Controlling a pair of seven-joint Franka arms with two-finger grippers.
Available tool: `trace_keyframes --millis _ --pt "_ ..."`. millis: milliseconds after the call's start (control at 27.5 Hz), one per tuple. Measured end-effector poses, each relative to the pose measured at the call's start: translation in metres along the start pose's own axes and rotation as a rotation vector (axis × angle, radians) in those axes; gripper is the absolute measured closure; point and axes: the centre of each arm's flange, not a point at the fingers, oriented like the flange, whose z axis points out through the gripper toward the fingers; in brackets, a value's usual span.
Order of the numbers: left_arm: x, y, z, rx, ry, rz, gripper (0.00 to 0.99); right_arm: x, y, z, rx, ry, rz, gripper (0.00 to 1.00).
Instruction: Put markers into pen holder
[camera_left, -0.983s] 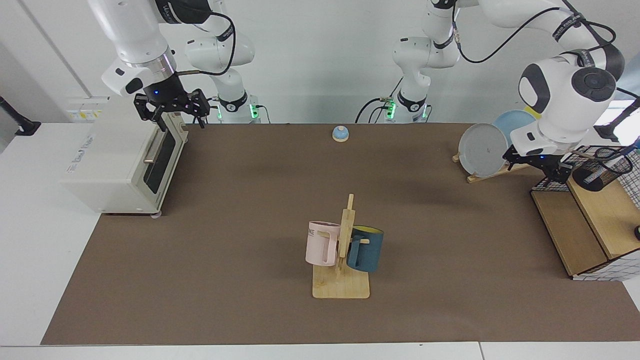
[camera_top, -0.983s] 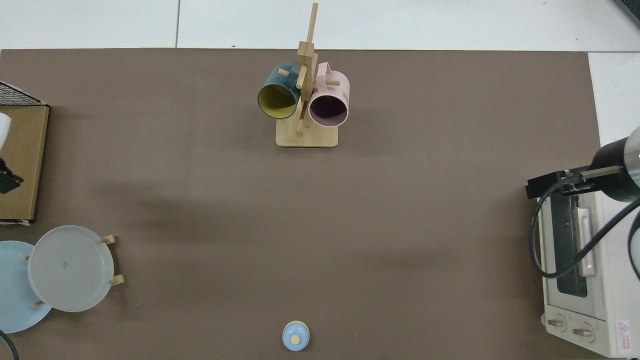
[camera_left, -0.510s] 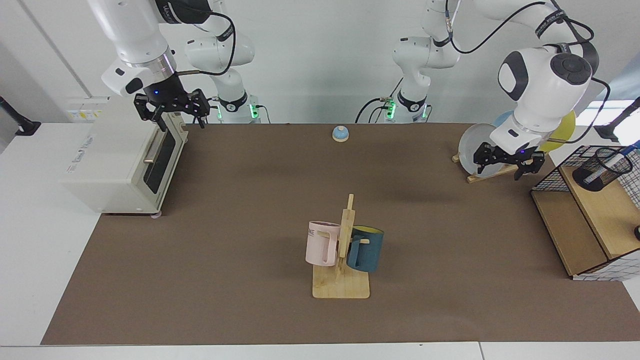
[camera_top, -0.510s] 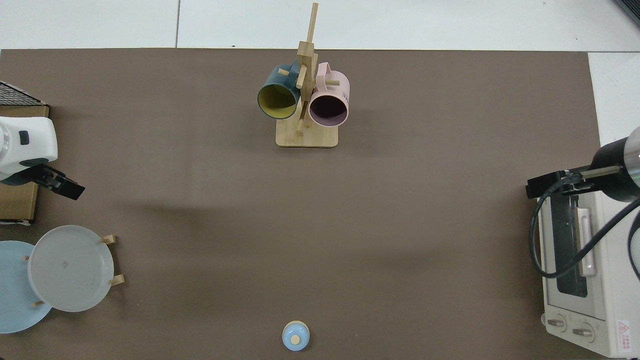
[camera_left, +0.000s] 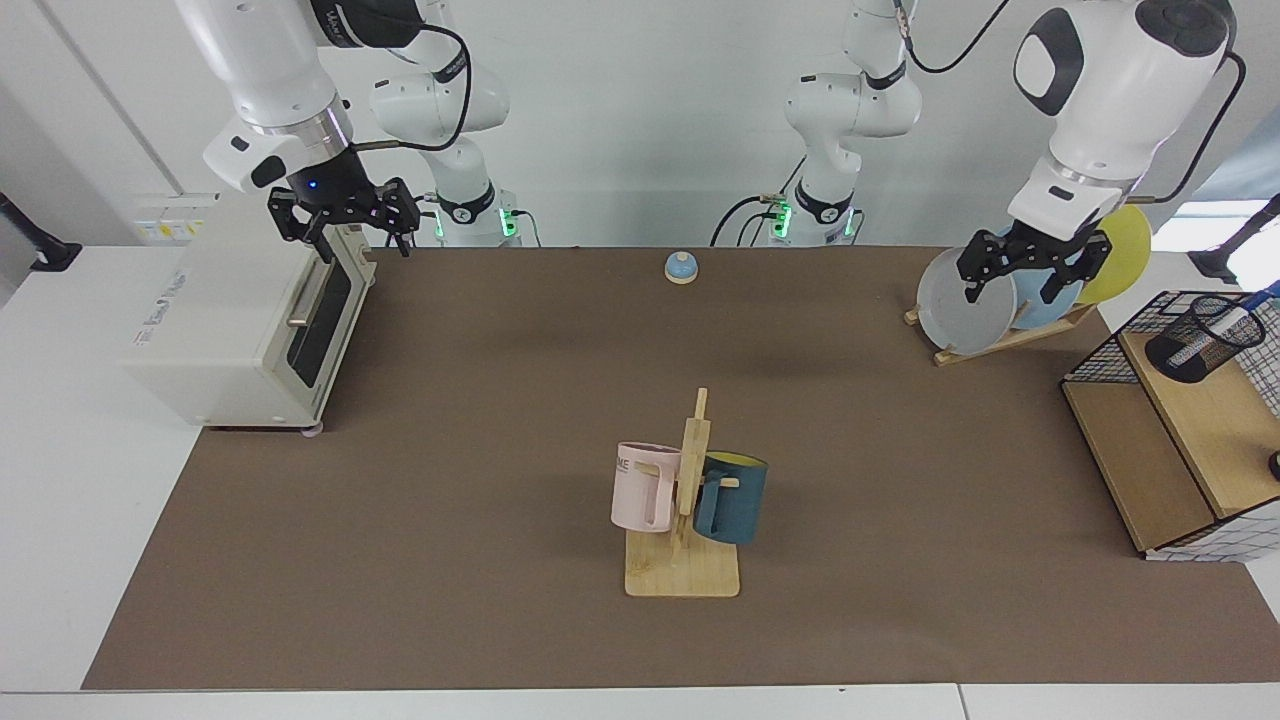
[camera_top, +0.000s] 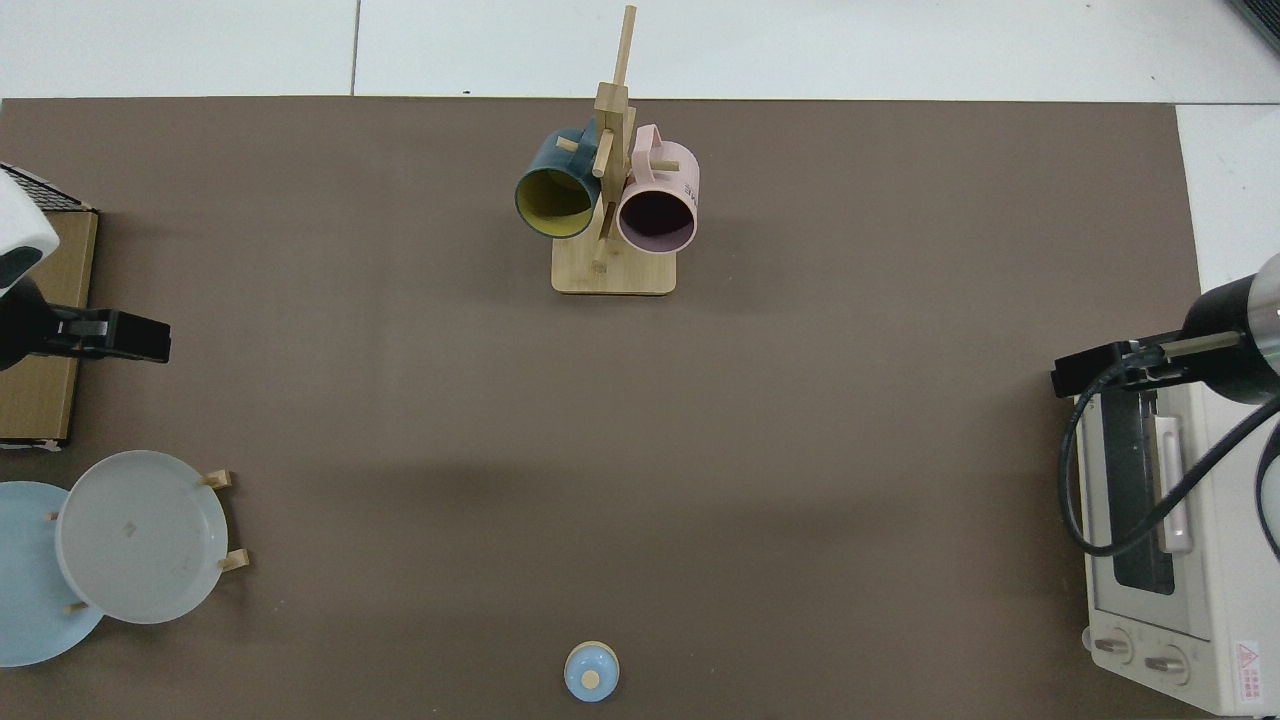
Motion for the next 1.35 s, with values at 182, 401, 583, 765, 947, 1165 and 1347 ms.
trace_keyframes --millis 182,401,583,765,947,1165,1347 --pt "-0.006 0.007 -0.012 -0.002 0.012 -0.014 0.000 0.000 0.000 0.000 0.000 0.000 0.000 0.00" --pt "-0.005 0.001 -0.009 -0.002 0.006 -0.027 0.000 0.000 0.000 0.000 0.000 0.000 0.000 0.00" --pt "-0.005 0.002 -0.012 -0.011 0.013 -0.031 0.000 0.000 0.000 0.000 0.000 0.000 0.000 0.00" --pt "-0.005 0.006 -0.017 -0.010 0.022 -0.024 0.000 0.000 0.000 0.000 0.000 0.000 0.000 0.00" --pt "-0.005 0.007 -0.018 -0.010 0.023 -0.023 0.000 0.000 0.000 0.000 0.000 0.000 0.000 0.00" --pt "-0.008 0.007 -0.022 -0.011 0.017 -0.023 0.000 0.000 0.000 0.000 0.000 0.000 0.000 0.00" --pt "-0.008 0.007 -0.023 -0.011 0.018 -0.023 0.000 0.000 0.000 0.000 0.000 0.000 0.000 0.00"
